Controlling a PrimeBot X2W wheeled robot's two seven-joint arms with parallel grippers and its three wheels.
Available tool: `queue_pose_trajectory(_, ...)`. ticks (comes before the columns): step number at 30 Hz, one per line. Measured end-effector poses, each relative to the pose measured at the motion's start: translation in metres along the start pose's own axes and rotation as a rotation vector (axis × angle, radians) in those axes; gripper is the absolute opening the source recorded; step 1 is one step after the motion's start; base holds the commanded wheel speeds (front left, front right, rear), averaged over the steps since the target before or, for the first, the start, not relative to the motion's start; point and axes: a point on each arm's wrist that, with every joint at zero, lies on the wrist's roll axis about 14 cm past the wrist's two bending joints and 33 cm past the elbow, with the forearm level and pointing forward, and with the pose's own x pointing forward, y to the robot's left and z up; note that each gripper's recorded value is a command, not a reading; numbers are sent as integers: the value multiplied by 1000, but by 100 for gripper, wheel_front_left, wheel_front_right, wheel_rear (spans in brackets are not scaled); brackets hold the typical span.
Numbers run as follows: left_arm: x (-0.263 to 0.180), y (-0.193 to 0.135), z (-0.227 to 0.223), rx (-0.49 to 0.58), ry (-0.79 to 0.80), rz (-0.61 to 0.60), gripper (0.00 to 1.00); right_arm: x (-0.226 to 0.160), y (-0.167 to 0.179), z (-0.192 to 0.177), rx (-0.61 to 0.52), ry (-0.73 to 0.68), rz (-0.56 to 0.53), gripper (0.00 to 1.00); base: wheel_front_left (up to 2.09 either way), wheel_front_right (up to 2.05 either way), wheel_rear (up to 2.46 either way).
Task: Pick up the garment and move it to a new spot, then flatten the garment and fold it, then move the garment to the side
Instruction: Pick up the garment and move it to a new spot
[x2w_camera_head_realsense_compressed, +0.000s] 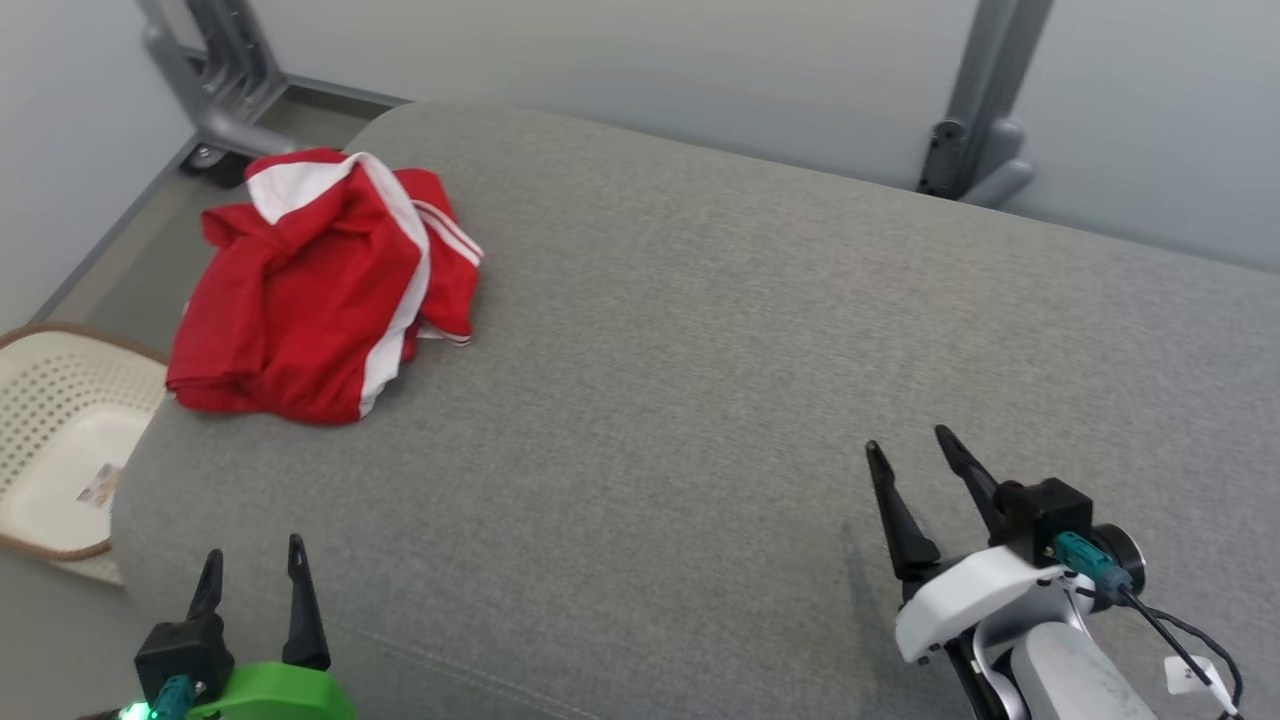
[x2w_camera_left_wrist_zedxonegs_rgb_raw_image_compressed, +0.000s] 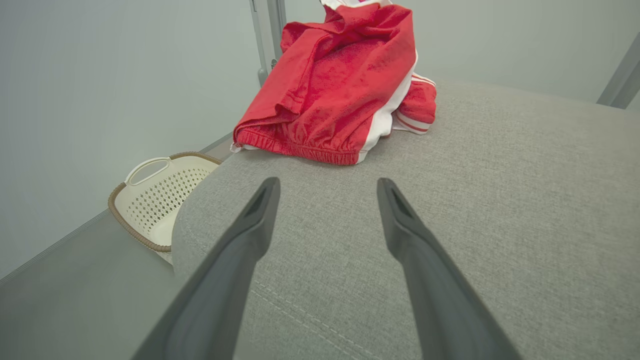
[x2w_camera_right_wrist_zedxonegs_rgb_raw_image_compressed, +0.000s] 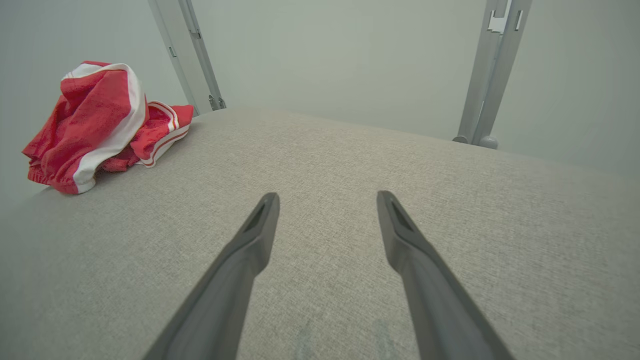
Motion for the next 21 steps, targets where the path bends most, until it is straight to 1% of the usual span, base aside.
queue_pose_trajectory(4, -22, 40, -5, -29, 10, 135, 100, 25, 43, 0, 1, 1, 138, 100, 0, 0, 0)
queue_pose_trajectory(6, -30, 52, -7, -32, 15, 176, 100, 33, 55, -2, 3, 7, 179, 100, 0, 0, 0)
queue_pose_trajectory(9, -37, 61, -9, -38, 22, 210, 100, 39, 63, -10, 9, 26, 214, 100, 0, 0, 0)
queue_pose_trajectory(13, -38, 62, -15, -41, 47, 211, 100, 43, 59, -18, 23, 43, 211, 100, 0, 0, 0)
queue_pose_trajectory(16, -25, 55, -9, -51, 34, 171, 100, 43, 47, -20, 21, 45, 184, 100, 0, 0, 0)
queue_pose_trajectory(19, -2, 56, 11, -32, -10, 136, 100, 39, 39, -23, 7, 53, 171, 100, 0, 0, 0)
queue_pose_trajectory(21, 18, 59, 34, -4, -63, 115, 100, 39, 33, -21, -5, 46, 165, 100, 0, 0, 0)
